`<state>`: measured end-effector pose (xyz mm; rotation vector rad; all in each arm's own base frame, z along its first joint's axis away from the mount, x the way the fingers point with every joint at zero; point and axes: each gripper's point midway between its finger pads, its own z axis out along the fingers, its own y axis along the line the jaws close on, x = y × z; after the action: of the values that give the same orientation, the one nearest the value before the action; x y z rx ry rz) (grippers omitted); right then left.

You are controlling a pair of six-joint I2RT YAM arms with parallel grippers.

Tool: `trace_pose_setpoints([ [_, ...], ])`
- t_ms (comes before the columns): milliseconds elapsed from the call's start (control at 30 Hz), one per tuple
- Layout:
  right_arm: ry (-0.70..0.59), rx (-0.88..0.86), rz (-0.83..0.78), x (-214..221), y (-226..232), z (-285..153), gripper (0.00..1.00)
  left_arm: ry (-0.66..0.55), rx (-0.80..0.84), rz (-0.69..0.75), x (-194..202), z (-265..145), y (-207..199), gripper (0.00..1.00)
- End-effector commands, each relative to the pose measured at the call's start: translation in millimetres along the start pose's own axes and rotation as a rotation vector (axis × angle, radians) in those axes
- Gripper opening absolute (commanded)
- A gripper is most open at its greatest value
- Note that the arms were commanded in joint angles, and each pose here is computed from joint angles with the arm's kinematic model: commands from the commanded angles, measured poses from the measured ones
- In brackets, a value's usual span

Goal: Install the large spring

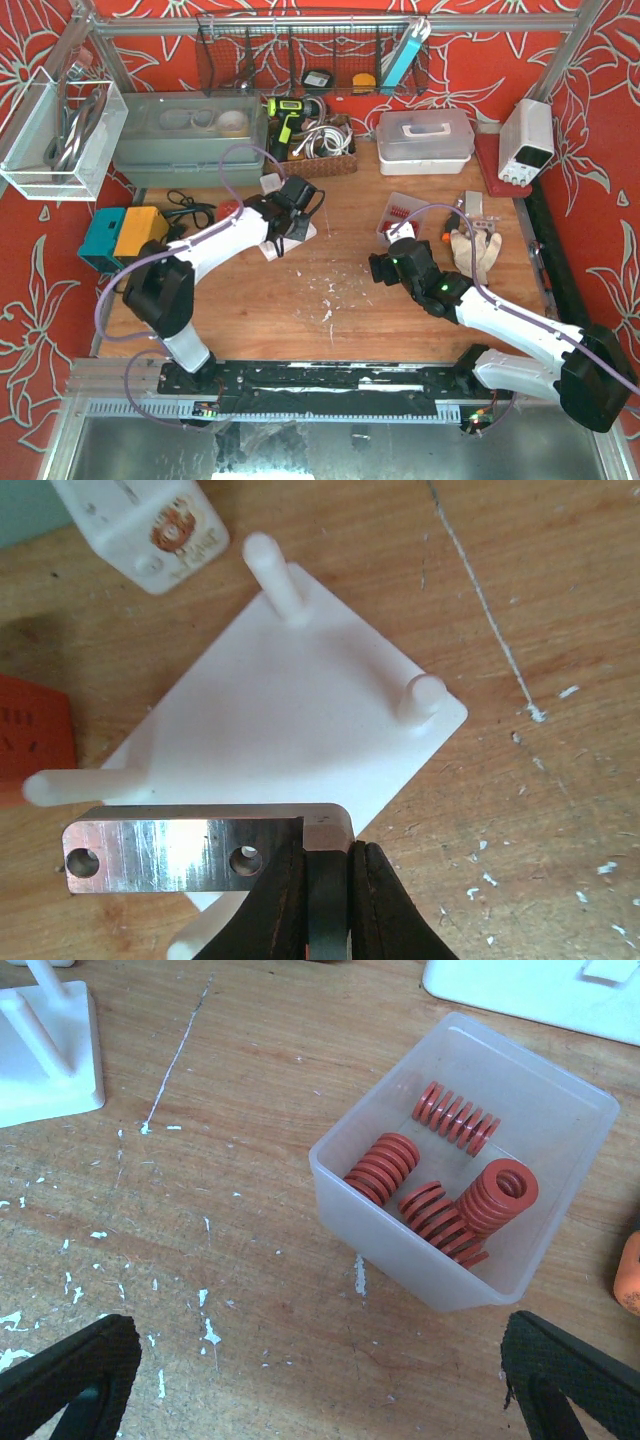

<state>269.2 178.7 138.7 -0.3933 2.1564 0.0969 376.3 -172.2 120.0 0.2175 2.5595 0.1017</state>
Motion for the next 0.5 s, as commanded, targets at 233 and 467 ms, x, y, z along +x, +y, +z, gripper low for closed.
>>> trace_pose_setpoints([
  [233,-0.024,0.000,0.010,-9,1,-5,0.99,-0.153,-0.094,-0.179,5,-53,63,0.06],
  [467,-0.020,-0.008,0.010,-7,3,-4,0.99,-0.158,-0.096,-0.432,51,-34,132,0.04],
])
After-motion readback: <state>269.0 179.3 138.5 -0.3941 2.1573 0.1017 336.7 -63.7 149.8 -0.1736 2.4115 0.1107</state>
